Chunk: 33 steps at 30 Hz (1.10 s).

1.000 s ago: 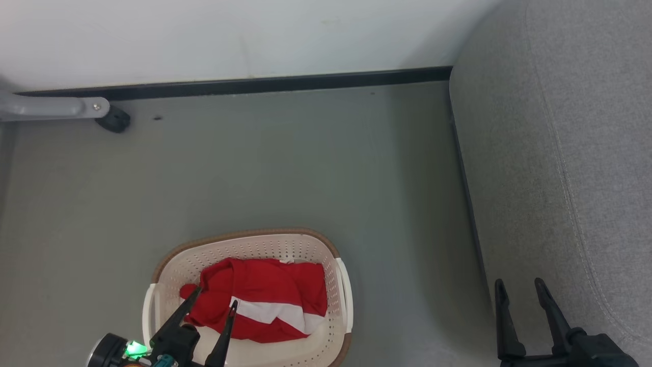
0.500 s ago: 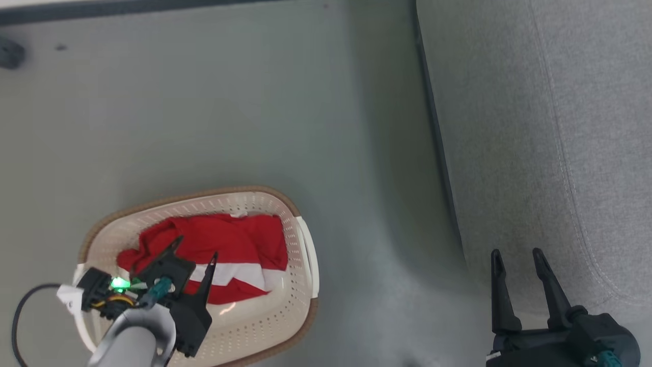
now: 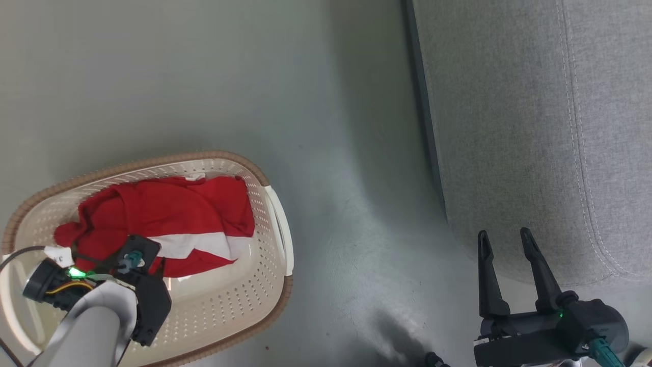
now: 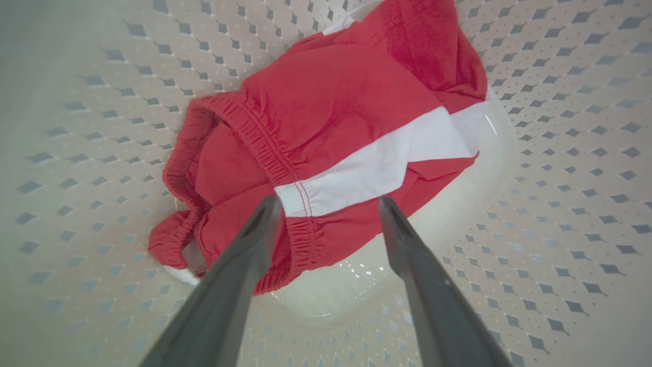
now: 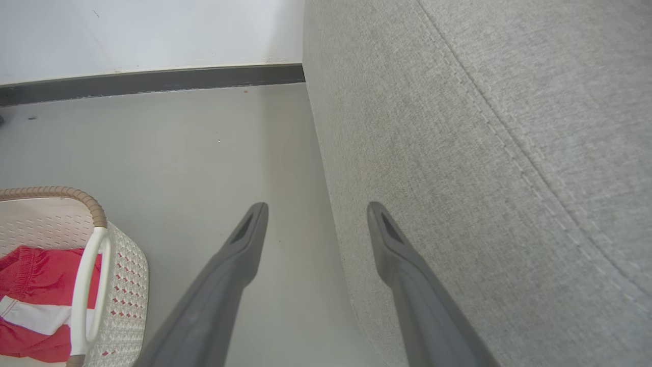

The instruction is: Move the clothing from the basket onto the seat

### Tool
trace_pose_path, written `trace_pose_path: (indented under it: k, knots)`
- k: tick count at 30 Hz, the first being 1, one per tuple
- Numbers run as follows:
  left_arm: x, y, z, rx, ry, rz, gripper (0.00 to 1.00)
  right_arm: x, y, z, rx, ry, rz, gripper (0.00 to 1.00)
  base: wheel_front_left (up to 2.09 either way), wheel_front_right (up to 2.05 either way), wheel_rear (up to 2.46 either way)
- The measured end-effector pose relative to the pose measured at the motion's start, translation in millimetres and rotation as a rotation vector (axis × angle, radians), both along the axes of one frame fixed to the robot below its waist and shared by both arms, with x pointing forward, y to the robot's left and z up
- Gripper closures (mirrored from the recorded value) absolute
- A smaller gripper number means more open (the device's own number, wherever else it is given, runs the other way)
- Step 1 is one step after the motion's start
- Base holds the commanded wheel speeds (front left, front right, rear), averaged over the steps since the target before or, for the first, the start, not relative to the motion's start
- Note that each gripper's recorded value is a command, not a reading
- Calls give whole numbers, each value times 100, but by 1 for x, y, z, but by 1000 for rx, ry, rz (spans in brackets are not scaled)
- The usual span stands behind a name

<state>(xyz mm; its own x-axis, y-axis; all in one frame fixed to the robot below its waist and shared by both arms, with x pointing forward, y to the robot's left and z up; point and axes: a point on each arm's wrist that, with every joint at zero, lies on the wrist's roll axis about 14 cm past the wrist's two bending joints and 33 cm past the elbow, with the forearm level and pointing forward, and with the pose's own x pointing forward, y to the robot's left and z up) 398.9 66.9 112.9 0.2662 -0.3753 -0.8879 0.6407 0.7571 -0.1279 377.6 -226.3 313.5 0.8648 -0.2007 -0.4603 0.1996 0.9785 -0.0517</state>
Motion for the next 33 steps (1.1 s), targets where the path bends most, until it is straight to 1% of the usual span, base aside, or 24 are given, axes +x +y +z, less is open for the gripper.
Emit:
trace_pose_path:
  k: [8,11,14,18,25,33]
  knots:
    - [-6,0,-25,41,82,-17,0,-1,-1,-10,-9,28,0,0,0,0,0]
    - [-2,-2,-32,58,95,-36,0,0,4,-13,-8,35,15,0,0,0,0]
    - [5,-6,-38,67,111,-26,0,0,6,-18,-11,46,23,0,0,0,0]
    - [6,0,-50,125,135,-28,0,1,5,-21,-15,54,23,0,0,0,0]
    - [0,20,-64,267,155,-1,0,-1,4,-25,-23,67,23,0,0,0,0]
    - [-2,19,-67,306,172,33,0,2,6,-22,-19,53,28,0,0,0,0]
